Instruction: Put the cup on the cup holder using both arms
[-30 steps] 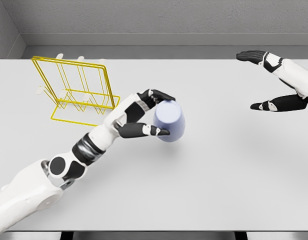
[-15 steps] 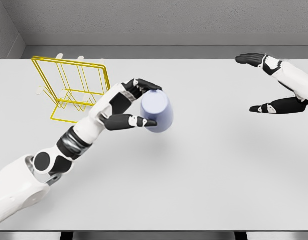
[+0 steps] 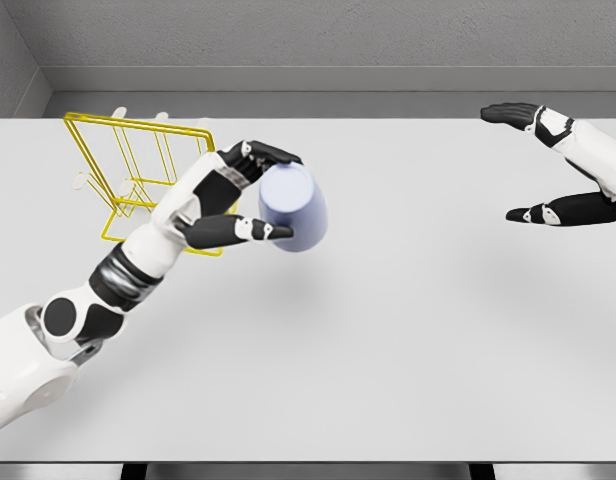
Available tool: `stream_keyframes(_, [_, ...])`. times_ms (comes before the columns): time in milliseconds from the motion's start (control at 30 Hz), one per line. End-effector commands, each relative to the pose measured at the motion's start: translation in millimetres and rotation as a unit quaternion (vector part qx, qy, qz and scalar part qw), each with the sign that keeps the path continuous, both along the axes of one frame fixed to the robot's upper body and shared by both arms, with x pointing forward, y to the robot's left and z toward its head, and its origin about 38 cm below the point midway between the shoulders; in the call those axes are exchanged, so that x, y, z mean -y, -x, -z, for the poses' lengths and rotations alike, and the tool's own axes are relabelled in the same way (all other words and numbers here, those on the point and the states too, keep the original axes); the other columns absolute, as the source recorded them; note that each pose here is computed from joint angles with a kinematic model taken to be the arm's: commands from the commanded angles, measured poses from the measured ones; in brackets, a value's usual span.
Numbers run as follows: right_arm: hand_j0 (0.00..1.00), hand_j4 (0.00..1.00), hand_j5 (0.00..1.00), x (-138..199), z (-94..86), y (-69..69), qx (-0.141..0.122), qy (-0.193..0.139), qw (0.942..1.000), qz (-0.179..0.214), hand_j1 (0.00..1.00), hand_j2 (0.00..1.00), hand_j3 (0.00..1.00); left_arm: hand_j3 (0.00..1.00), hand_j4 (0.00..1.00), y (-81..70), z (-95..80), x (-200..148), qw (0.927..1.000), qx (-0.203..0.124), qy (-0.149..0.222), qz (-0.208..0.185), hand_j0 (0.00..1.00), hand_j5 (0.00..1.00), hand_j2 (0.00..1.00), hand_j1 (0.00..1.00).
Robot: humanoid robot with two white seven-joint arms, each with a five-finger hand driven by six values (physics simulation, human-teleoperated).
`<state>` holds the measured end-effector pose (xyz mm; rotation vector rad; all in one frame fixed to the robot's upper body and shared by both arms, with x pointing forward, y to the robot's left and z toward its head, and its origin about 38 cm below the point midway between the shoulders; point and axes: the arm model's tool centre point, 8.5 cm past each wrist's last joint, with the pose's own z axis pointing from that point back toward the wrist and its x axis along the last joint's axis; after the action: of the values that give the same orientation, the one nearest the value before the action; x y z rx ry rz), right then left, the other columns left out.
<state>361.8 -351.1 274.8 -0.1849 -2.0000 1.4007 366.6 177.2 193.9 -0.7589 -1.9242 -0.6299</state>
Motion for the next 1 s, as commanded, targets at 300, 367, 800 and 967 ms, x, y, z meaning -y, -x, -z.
stream_keyframes(300, [1.0,1.0,1.0,1.6,-0.5,-0.4,-0.002,-0.002,1.0,0.002,1.0,1.0,1.0,0.59,0.59,-4.3,-14.1,-23.4,0.9997,0.014,0.006,-0.02,0.59,0.59,0.59,0.59])
stream_keyframes(367, [1.0,1.0,1.0,1.6,-0.5,-0.4,-0.002,-0.002,1.0,0.002,1.0,1.0,1.0,0.59,0.59,-4.3,-15.0,-25.4,0.9996,0.016,0.005,-0.021,0.59,0.59,0.59,0.59])
stream_keyframes(800, [1.0,1.0,1.0,3.4,0.3,-1.0,-0.004,-0.001,1.0,0.004,1.0,1.0,1.0,0.59,0.59,-6.9,-17.0,-51.2,0.9985,0.013,0.015,-0.052,0.59,0.59,0.59,0.59])
stream_keyframes(967, [1.0,1.0,1.0,3.5,0.8,-0.9,-0.004,-0.001,1.0,0.005,1.0,1.0,1.0,0.59,0.59,-11.7,-21.2,-63.1,0.9975,0.013,0.017,-0.067,0.59,0.59,0.59,0.59])
